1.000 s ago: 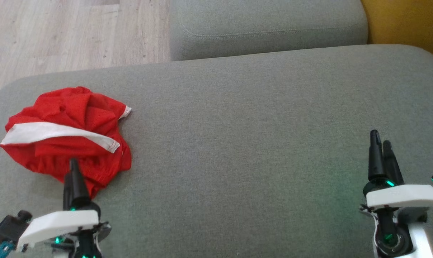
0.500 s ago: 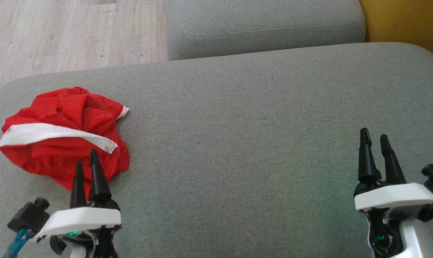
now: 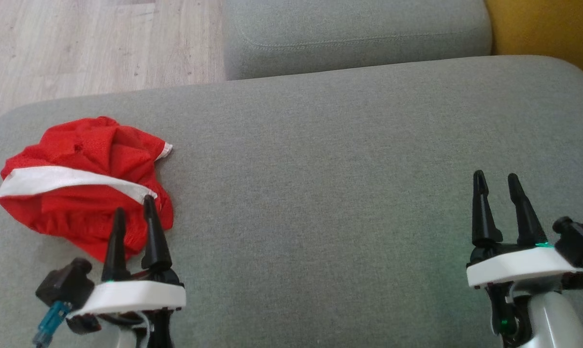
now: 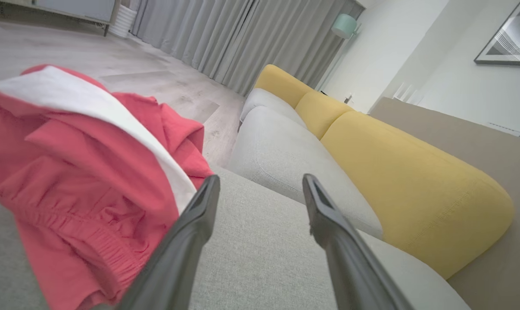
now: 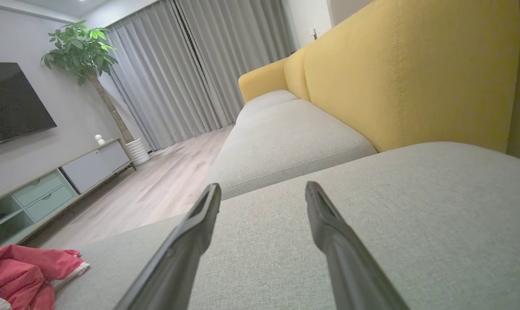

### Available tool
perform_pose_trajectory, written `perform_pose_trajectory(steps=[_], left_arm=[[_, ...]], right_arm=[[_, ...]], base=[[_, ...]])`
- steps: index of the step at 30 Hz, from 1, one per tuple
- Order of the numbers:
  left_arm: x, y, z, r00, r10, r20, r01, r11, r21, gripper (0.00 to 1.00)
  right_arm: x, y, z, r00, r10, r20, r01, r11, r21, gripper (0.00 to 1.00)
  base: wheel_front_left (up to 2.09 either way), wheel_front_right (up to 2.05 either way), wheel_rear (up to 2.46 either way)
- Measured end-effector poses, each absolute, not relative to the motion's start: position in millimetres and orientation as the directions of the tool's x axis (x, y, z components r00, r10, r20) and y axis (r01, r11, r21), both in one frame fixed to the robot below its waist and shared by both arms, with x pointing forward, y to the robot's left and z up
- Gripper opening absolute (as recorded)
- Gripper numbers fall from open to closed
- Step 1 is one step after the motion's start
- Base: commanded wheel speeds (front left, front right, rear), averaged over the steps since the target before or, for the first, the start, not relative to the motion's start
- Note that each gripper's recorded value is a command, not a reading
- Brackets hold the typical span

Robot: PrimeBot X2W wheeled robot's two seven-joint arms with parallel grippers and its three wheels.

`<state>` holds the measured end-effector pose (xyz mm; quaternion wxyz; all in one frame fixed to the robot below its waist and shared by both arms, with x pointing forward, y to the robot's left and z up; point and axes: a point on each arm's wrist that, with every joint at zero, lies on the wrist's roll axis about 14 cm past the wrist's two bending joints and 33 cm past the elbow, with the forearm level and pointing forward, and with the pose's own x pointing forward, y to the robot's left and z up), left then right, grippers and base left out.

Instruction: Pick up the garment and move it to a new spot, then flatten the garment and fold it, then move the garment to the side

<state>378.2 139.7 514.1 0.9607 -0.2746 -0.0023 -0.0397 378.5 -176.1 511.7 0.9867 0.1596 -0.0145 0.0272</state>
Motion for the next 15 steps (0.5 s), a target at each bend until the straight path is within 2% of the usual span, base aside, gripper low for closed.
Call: perform_pose_trajectory(steps=[15], left_arm=[[376, 122, 524, 0.988, -0.131, 0.077, 0.149, 0.937, -0.315, 1.00]], right_arm=[[378, -167, 521, 0.993, 0.092, 0.075, -0.100, 0.988, 0.114, 1.00]], base=[[0.00, 0.00, 0.00]])
